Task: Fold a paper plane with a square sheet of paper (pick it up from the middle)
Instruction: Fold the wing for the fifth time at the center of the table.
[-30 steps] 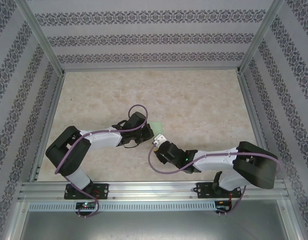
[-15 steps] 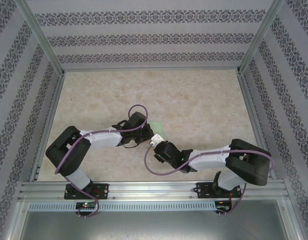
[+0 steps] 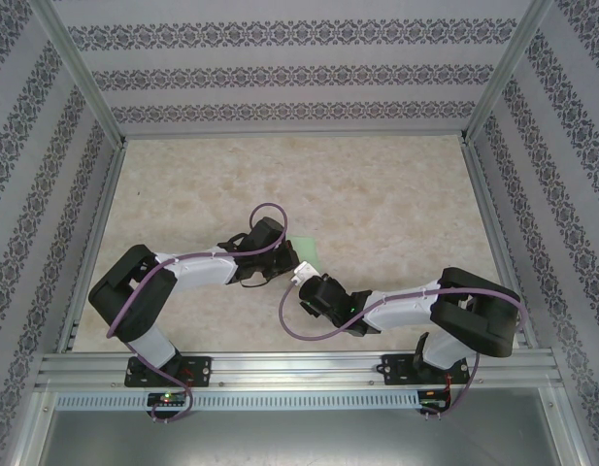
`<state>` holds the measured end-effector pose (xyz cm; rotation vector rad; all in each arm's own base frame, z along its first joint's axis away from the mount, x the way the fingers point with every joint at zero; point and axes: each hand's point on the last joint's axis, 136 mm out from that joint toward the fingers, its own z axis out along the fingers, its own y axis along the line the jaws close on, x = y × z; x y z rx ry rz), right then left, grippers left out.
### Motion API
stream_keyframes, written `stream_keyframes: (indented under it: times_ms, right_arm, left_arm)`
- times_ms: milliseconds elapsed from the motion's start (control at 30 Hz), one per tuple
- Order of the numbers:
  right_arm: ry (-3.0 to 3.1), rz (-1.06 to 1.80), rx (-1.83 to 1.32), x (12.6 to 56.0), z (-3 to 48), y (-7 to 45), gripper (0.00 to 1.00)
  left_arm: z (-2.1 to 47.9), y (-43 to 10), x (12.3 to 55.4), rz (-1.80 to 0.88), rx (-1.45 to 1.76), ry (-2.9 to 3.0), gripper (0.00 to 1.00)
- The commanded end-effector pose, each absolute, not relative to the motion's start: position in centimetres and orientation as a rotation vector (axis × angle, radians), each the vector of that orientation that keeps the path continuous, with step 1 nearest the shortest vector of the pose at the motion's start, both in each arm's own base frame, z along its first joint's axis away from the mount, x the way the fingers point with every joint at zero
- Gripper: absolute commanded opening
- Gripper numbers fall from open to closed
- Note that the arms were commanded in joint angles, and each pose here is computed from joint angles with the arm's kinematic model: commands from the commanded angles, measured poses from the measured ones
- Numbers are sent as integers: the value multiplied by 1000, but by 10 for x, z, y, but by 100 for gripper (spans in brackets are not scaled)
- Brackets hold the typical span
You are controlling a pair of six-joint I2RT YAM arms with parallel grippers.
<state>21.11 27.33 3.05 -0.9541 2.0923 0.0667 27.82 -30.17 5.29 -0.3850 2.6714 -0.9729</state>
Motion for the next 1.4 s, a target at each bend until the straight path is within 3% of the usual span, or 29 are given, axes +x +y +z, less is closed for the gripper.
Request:
stream_keyframes:
  times_ms: [0,233,467,600,933,1167,1367]
  right_arm:
    - [2062,71,-917,217,41,281,7]
    - [2095,111,-885,214,37,281,0]
    - [2149,372,-753,212,44,286,0]
    - [2177,579,-686,210,48,290,0]
    - [2242,946,-472,221,52,288,0]
    - [2283,1099,-296,233,50,283,0]
    - [2374,1180,-138,233,26,272,0]
  left_arm:
    - [53,-307,276,-977,-340,2683,5]
    - [59,-306,278,-970,-337,2671,13]
    - [81,-291,282,-933,-367,2585,56]
    - [97,-274,285,-912,-428,2507,62]
    - [109,-260,283,-883,-401,2457,60]
    - [112,-273,286,-947,-339,2442,42]
    - [107,-296,288,-1024,-251,2477,36]
